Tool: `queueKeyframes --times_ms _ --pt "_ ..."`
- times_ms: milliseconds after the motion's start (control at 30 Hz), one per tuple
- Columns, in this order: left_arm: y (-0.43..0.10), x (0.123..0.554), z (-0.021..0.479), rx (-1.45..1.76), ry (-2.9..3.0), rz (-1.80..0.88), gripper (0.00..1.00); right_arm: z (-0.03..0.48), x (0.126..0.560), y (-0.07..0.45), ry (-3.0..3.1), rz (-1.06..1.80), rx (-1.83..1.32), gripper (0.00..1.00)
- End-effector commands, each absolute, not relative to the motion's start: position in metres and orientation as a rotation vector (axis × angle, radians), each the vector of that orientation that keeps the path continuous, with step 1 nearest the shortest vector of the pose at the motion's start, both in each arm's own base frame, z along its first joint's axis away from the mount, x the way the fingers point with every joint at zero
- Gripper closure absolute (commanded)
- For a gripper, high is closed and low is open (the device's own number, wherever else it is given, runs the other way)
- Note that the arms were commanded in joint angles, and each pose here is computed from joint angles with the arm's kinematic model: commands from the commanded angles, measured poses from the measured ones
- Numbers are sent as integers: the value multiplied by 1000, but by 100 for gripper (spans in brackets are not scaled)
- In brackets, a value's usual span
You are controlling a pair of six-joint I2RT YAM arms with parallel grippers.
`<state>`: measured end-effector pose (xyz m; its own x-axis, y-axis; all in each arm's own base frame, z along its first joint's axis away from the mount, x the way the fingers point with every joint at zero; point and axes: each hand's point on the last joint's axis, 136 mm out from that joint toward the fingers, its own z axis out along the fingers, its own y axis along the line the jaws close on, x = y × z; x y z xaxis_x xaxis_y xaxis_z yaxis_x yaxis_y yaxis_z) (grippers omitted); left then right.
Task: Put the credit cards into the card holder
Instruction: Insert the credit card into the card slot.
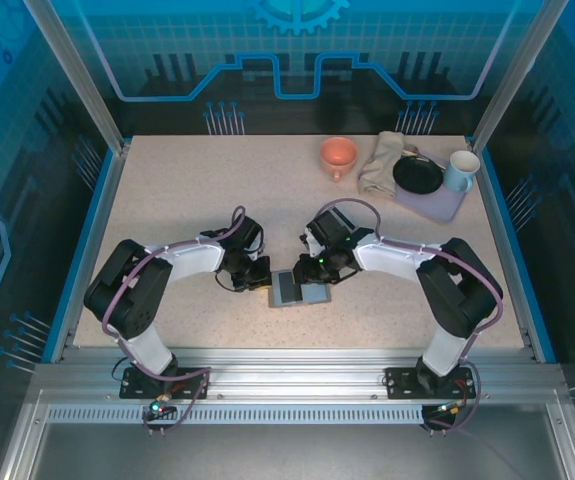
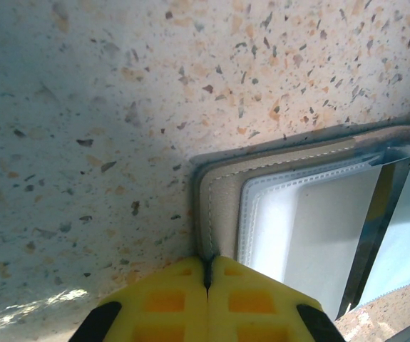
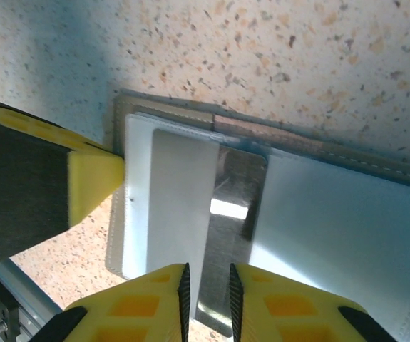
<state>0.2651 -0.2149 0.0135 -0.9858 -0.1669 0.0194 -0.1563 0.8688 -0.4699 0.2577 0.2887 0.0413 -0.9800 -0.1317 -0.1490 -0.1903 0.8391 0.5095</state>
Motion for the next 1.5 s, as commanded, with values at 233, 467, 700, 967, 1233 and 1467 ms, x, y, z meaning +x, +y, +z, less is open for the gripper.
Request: queueKeyframes --times_ms 233,467,700,967,1233,1467 --pt "-221 257 -4 -254 3072 -765 100 17 243 303 2998 835 -297 81" --pt "-223 256 -5 -252 3074 -770 100 26 243 324 2961 964 -328 86" --pt "-222 257 -6 -253 3077 -762 100 30 245 326 2953 969 -324 85" --pt "-217 255 -9 -251 3088 -722 100 33 246 285 2975 649 -359 81" --pt "-214 252 -14 -250 3103 -691 100 5 234 254 3079 447 -320 83" --pt "-212 251 -16 -243 3108 -677 100 12 238 231 3066 318 -315 82"
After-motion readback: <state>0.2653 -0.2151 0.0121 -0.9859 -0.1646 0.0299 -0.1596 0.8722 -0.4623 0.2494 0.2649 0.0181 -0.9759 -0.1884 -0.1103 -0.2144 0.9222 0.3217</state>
